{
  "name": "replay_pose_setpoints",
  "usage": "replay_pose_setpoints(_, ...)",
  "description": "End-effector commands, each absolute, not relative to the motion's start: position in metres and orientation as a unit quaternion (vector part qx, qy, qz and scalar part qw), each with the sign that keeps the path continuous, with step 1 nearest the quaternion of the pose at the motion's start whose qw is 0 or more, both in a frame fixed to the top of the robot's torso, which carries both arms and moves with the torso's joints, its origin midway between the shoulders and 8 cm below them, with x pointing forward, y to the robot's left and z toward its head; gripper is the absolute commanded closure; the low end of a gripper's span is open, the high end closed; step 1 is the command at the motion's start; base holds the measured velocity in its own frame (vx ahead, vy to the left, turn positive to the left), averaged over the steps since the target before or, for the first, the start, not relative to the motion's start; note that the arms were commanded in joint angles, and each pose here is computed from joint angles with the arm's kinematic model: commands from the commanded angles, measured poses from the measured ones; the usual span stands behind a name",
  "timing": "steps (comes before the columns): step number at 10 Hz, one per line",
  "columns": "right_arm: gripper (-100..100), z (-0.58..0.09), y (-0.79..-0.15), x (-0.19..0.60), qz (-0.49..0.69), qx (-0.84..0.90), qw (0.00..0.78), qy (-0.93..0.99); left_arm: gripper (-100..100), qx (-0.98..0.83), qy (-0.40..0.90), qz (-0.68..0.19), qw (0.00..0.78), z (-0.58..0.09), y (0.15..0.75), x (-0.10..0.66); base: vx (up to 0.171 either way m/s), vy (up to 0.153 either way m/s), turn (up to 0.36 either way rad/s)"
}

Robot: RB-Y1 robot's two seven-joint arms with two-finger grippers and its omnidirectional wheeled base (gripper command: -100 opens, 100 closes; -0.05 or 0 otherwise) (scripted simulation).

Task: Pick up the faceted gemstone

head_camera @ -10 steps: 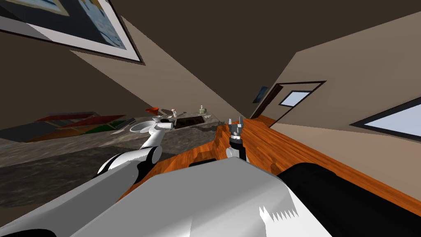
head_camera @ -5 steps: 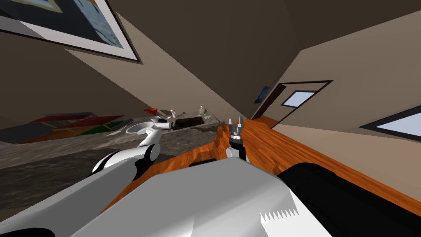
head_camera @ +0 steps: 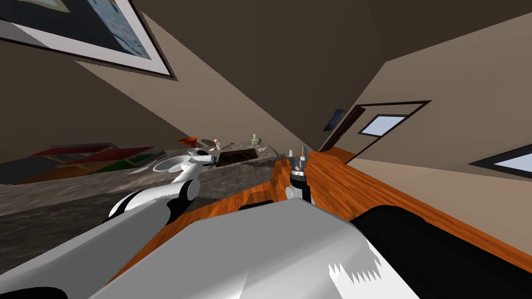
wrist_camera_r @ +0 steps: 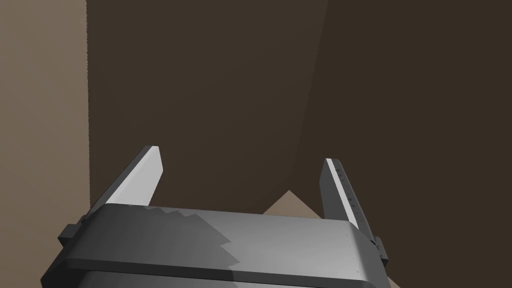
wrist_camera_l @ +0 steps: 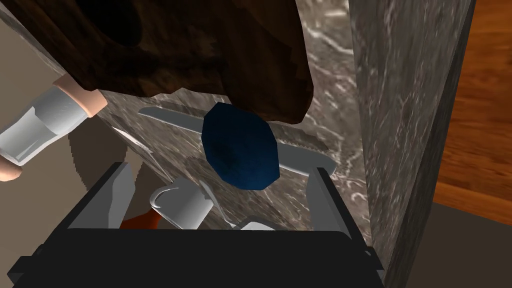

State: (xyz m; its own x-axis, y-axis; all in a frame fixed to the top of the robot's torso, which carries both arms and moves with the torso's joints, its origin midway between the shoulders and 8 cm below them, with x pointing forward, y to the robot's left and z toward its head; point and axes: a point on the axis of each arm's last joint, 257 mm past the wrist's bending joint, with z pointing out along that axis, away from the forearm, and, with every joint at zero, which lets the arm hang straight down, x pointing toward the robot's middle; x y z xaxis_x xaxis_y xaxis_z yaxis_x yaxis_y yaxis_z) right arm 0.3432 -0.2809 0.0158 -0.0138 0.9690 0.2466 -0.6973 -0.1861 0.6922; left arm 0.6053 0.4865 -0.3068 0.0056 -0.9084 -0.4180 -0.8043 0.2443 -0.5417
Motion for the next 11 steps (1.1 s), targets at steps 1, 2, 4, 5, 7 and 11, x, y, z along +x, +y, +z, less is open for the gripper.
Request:
replay_pose_setpoints(1, 0, 0.016, -0.281, 0.343, 0.685, 0.351, 0.608, 0.193, -100, -0.616, 0.704, -0.063, 0.348, -0.314, 0.490, 0.598, 0.065, -0.033, 0.017)
replay_pose_setpoints(2, 0, 0.016, -0.281, 0.343, 0.685, 0.351, 0.608, 0.193, -100, -0.614, 0.703, -0.066, 0.353, -0.311, 0.488, 0.601, 0.025, -0.013, 0.004)
replay_pose_setpoints(4, 0, 0.016, -0.281, 0.343, 0.685, 0.351, 0.608, 0.193, -100, -0.614, 0.703, -0.066, 0.353, -0.321, 0.487, 0.598, 0.027, 0.013, -0.001)
replay_pose_setpoints(5, 0, 0.016, -0.281, 0.343, 0.685, 0.351, 0.608, 0.193, -100, -0.614, 0.702, -0.067, 0.354, -0.324, 0.487, 0.597, 0.072, 0.044, -0.004)
replay_pose_setpoints(7, 0, 0.016, -0.281, 0.343, 0.685, 0.351, 0.608, 0.193, 100, -0.614, 0.703, -0.066, 0.353, -0.321, 0.487, 0.598, 0.017, 0.011, 0.005)
replay_pose_setpoints(11, 0, 0.016, -0.281, 0.343, 0.685, 0.351, 0.608, 0.193, 100, -0.615, 0.702, -0.067, 0.353, -0.321, 0.487, 0.598, 0.001, 0.000, -0.003)
